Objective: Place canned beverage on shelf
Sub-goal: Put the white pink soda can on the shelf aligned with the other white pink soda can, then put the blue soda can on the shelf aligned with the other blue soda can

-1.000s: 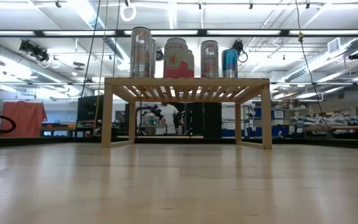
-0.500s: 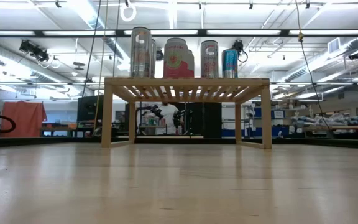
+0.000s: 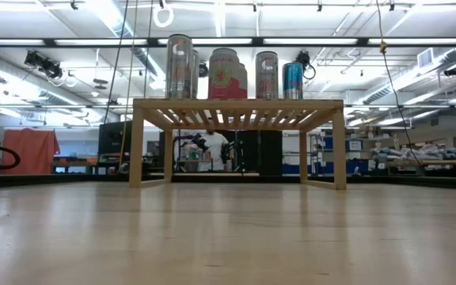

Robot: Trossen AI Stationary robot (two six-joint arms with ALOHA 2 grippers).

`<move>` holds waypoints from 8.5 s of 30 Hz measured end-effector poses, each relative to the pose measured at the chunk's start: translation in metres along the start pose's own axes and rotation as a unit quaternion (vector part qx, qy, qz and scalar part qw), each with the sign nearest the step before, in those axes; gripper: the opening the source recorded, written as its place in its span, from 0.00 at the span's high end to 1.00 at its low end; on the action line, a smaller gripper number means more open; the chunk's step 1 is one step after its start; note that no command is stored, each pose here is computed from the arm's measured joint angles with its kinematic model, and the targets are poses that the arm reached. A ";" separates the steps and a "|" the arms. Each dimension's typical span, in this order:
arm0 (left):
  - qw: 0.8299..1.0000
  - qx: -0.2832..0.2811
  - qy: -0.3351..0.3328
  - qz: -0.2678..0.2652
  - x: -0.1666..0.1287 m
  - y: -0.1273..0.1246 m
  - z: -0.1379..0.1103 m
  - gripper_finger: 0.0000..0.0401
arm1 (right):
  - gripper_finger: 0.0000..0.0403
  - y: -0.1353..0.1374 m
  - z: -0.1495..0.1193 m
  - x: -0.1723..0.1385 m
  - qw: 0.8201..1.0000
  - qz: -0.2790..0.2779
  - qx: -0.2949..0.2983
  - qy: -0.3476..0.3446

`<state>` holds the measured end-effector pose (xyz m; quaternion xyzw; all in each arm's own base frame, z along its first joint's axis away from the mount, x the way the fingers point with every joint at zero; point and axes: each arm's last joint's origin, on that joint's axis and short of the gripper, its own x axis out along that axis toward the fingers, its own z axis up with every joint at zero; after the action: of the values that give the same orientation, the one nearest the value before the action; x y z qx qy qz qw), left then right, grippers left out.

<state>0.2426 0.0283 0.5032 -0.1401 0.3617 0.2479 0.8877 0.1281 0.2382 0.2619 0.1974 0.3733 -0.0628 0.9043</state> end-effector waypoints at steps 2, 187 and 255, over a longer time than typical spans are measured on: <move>1.000 0.000 0.000 0.000 0.000 0.000 0.000 0.21 | 0.21 -0.002 -0.002 0.002 1.000 -0.011 0.000 0.014; 0.996 0.086 0.000 -0.020 -0.008 -0.009 -0.007 0.21 | 0.30 -0.262 0.326 0.019 0.981 -0.142 -0.079 -0.105; 0.996 0.086 0.001 -0.020 -0.008 -0.010 -0.007 0.21 | 0.22 -0.230 0.336 -0.052 0.946 -0.038 -0.156 -0.282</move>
<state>0.2389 0.0147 0.5049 -0.0703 0.3794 0.1982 0.9010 0.2497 -0.1091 0.4427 0.0139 0.1153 -0.0914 0.9890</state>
